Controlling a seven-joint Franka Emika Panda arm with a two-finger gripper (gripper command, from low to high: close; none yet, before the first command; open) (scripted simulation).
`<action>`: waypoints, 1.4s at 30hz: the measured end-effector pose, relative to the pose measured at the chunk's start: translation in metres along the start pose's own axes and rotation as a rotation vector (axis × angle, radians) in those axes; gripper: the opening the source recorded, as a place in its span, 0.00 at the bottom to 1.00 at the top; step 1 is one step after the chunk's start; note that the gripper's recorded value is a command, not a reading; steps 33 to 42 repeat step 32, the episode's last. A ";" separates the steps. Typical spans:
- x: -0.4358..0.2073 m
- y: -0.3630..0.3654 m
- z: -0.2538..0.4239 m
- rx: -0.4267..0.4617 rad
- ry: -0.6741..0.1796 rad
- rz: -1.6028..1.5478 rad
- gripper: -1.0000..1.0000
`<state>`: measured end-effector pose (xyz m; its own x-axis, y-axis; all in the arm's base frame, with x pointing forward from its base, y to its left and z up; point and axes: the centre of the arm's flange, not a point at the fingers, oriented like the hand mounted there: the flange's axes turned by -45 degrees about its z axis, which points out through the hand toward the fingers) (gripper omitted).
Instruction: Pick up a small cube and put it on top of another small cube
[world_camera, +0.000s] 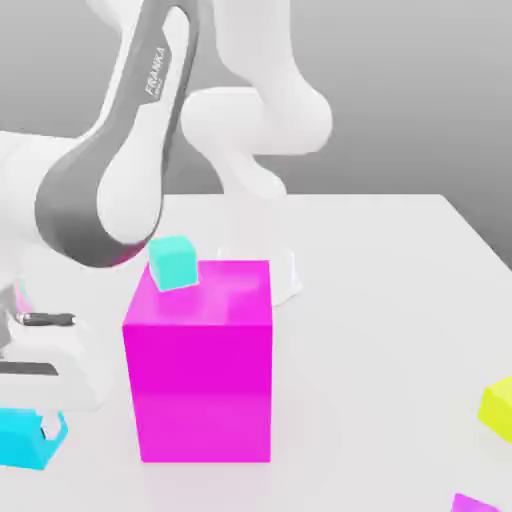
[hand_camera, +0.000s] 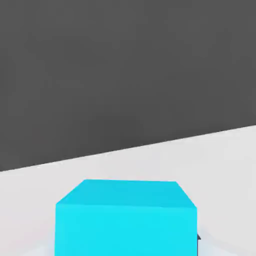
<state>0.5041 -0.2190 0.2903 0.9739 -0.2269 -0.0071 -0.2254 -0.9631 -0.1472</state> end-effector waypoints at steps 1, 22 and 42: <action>-0.006 -0.005 -0.009 0.009 -0.001 0.013 0.00; -0.176 -0.090 -0.146 -0.090 0.016 0.290 0.00; -0.200 -0.087 -0.095 -0.139 0.032 0.343 1.00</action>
